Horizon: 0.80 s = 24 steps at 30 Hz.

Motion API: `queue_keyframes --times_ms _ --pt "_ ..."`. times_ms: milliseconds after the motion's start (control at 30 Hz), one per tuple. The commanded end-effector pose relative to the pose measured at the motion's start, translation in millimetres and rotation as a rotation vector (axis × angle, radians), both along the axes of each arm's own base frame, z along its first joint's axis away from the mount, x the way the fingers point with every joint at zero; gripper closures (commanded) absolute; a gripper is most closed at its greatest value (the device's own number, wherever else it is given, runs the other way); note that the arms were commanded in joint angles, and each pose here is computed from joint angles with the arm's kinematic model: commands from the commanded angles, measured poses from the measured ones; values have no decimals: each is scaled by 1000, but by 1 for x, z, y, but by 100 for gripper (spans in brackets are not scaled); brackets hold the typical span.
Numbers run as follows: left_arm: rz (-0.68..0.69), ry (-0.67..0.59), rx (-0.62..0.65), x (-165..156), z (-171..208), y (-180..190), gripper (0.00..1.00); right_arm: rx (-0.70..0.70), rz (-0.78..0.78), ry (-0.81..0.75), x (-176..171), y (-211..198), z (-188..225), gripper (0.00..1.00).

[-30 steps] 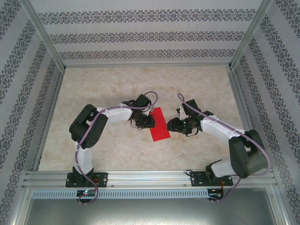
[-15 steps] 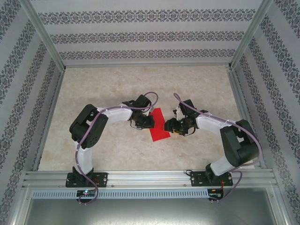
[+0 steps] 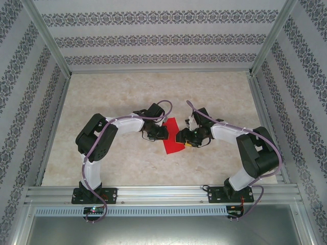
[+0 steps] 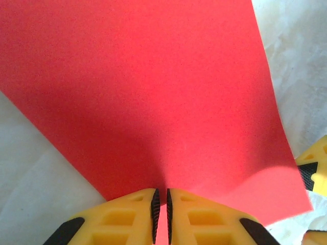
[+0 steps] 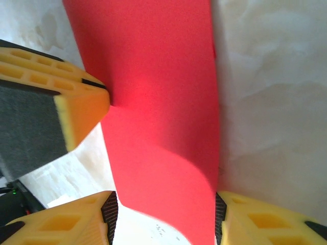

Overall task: Fold a paper plane with a square sheet of paper (pick it up from the middle)
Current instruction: Third fold the triangle at the center of the table.

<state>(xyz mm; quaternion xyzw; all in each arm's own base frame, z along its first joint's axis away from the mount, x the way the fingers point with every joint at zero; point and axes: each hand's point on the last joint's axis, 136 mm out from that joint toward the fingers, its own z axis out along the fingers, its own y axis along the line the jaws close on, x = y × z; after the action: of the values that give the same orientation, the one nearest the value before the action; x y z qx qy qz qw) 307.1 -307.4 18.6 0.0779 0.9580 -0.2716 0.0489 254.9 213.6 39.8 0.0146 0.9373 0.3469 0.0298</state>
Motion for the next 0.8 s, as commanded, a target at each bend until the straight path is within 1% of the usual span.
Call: queue_keyframes --times_ms 0,67,200,500,767 --pt "-34 61 70 -20 -30 12 82 91 -8 -8 1 9 12 47" --pt "-33 64 68 -20 -31 12 82 136 -23 -4 2 11 16 48" --pt "-34 68 67 -21 -32 12 82 180 -35 2 3 14 20 49" --pt "-40 69 71 -22 -32 13 82 227 -42 -5 2 17 33 66" --pt "-42 69 70 -22 -31 14 82 226 -43 -17 0 15 41 73"
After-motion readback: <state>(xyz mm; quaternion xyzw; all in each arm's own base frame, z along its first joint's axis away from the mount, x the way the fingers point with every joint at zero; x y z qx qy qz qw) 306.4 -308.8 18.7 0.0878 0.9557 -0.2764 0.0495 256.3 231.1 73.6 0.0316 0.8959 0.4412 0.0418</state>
